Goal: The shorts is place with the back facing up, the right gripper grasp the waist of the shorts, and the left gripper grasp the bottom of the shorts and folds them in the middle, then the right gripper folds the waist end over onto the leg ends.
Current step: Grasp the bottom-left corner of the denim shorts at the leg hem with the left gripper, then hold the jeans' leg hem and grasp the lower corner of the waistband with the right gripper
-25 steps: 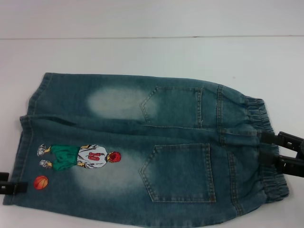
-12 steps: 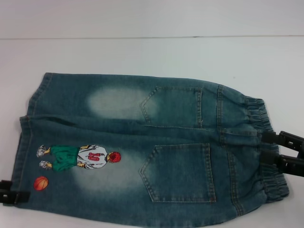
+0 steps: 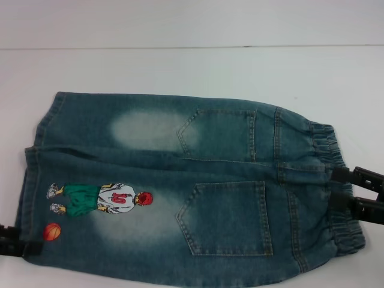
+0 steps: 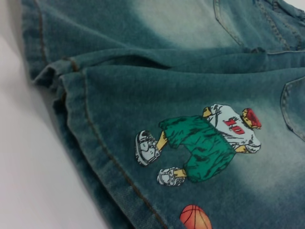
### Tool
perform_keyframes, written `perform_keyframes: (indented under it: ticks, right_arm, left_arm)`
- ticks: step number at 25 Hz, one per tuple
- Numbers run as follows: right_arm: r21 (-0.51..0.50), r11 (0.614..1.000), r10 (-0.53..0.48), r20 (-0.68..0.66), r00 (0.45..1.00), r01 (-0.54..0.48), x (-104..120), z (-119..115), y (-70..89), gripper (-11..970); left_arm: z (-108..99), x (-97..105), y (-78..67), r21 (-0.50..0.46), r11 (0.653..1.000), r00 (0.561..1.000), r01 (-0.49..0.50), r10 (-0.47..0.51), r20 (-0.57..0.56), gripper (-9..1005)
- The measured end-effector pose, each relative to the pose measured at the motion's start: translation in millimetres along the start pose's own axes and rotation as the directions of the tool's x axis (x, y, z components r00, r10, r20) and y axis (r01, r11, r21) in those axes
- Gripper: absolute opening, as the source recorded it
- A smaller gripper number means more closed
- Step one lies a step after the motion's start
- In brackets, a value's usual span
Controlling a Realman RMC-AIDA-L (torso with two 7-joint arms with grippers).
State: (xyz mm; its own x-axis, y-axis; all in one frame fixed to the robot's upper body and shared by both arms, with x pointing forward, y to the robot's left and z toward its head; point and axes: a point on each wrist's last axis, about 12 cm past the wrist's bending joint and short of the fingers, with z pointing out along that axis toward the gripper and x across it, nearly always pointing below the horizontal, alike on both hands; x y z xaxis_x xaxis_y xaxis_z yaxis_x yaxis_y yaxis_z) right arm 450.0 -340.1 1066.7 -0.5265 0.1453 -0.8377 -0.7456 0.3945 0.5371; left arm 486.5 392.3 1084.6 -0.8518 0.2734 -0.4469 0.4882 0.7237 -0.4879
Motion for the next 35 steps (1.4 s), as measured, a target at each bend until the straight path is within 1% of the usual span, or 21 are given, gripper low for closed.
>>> perform_keyframes:
  ticks: [8,13,24,35]
  right_arm:
    - [0.005,1.000,0.001,0.001,1.000,-0.001,0.9,-1.7,0.3,914]
    - [0.005,1.000,0.001,0.001,1.000,-0.001,0.9,-1.9,0.3,914]
    - [0.005,1.000,0.001,0.003,1.000,-0.001,0.8,-2.1,0.3,914]
    - [0.011,1.000,0.001,0.011,1.000,-0.001,-0.1,-3.3,0.0,914]
  left_arm:
    - [3.1,-5.5,-5.3,0.042,0.999,1.000,-0.018,0.018,-0.002,901]
    - [3.8,-6.8,-6.0,0.047,0.999,1.000,-0.022,0.022,-0.013,901]
    - [0.8,-4.9,-0.9,0.007,1.000,1.000,-0.017,0.017,-0.012,902]
    - [0.4,-3.3,-0.2,-0.001,1.000,0.999,-0.006,0.006,-0.033,884]
